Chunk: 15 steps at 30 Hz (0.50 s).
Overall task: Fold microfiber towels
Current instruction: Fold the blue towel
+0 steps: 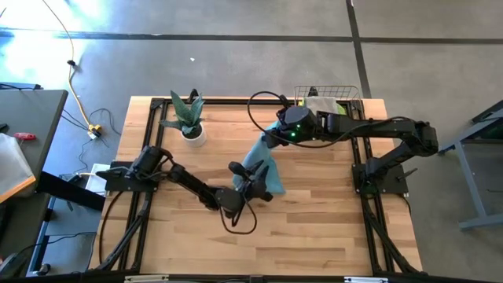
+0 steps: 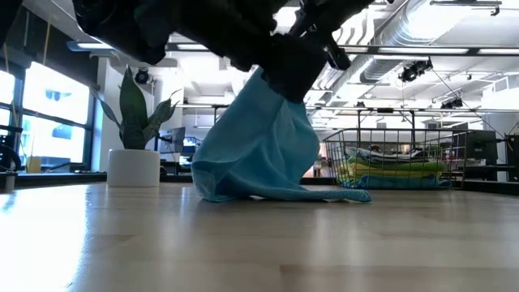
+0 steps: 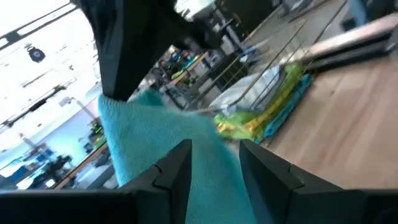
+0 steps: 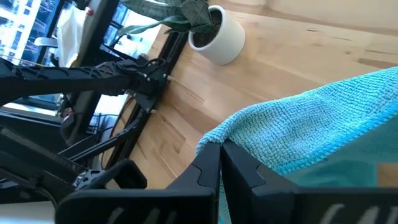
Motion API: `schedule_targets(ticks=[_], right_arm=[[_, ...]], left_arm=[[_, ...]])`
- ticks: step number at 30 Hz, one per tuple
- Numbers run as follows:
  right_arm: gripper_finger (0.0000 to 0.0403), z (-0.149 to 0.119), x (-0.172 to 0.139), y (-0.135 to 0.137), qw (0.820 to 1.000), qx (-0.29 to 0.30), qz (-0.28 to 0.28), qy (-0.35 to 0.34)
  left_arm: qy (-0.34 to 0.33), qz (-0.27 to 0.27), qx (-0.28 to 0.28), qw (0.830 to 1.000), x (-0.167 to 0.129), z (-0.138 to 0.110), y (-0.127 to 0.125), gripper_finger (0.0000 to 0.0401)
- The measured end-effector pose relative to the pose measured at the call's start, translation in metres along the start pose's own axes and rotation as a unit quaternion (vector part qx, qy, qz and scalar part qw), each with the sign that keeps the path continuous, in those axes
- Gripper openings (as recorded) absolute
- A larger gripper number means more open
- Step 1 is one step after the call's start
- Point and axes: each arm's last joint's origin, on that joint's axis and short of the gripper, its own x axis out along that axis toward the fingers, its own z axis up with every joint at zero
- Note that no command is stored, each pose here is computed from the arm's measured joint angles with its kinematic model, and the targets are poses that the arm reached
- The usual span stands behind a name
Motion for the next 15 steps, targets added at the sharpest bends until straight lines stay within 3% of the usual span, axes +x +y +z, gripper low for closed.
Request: schedule_targets(ticks=[8, 15], right_arm=[[0.0000, 0.000, 0.000, 0.004, 1.000, -0.003, 0.015, -0.006], [0.0001, -0.005, 0.000, 0.007, 1.000, -0.017, 0.019, 0.000]], left_arm=[[0.004, 0.017, 0.000, 1.000, 0.010, 0.000, 0.006, 0.0126], [0.066, 0.071, 0.026, 0.995, 0.010, -0.003, 0.009, 0.0125]])
